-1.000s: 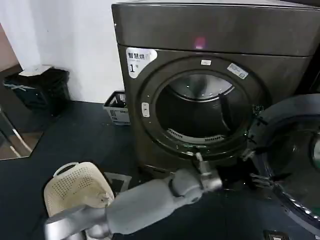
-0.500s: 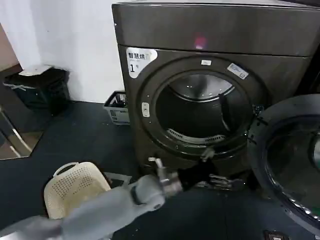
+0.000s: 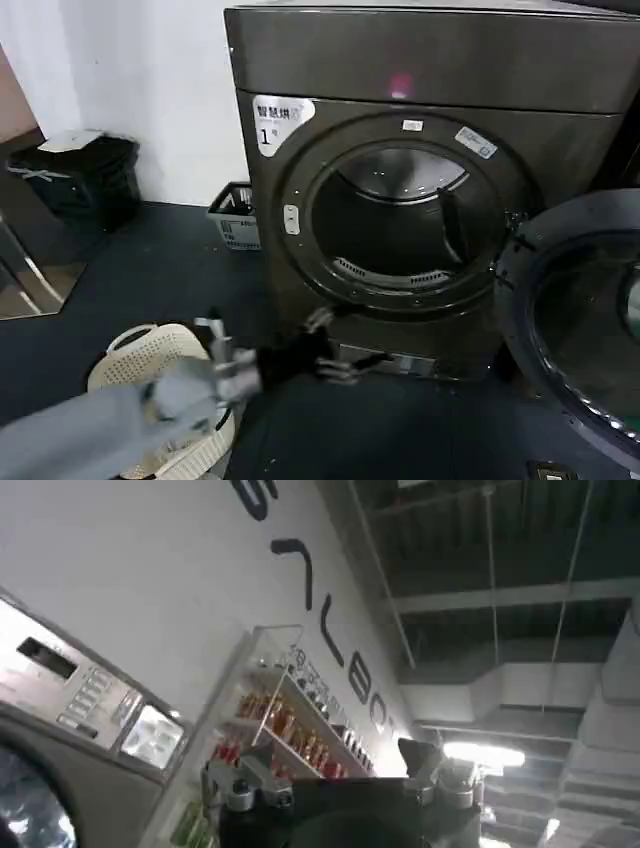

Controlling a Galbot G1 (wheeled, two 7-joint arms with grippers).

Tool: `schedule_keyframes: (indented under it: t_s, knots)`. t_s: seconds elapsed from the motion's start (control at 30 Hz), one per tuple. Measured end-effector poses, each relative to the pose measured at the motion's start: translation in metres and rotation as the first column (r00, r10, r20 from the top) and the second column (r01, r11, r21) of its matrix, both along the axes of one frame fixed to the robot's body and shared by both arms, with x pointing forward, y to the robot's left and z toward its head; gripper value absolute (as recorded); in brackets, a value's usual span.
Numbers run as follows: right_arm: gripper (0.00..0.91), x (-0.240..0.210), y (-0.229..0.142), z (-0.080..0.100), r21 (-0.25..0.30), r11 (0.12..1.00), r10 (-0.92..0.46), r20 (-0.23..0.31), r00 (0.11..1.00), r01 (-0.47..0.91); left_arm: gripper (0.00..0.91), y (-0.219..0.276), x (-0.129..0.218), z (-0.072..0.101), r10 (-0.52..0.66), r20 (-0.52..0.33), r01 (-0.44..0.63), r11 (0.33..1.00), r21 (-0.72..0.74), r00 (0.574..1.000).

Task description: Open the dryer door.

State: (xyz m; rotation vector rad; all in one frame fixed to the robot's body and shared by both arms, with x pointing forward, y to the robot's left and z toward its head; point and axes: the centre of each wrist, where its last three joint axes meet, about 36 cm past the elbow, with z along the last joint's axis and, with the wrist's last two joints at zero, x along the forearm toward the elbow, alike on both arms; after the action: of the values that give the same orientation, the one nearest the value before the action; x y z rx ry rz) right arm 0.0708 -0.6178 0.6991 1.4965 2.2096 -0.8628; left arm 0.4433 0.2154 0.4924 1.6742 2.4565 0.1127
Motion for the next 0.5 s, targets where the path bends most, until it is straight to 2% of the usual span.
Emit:
schedule_keyframes:
  t_s: [0.27, 0.5]
  knots:
    - [0.907, 0.004, 0.002, 0.01, -0.026, 1.0, 0.009, 0.01, 1.0, -0.009, 0.907, 0.074, -0.035, 0.019, 0.087, -0.026, -0.078, 0.969, 0.233, 0.996]
    - [0.907, 0.011, 0.0, 0.013, -0.036, 0.999, 0.025, 0.011, 1.0, -0.024, 0.907, 0.128, -0.059, 0.035, 0.18, -0.063, -0.126, 0.862, 0.491, 0.982]
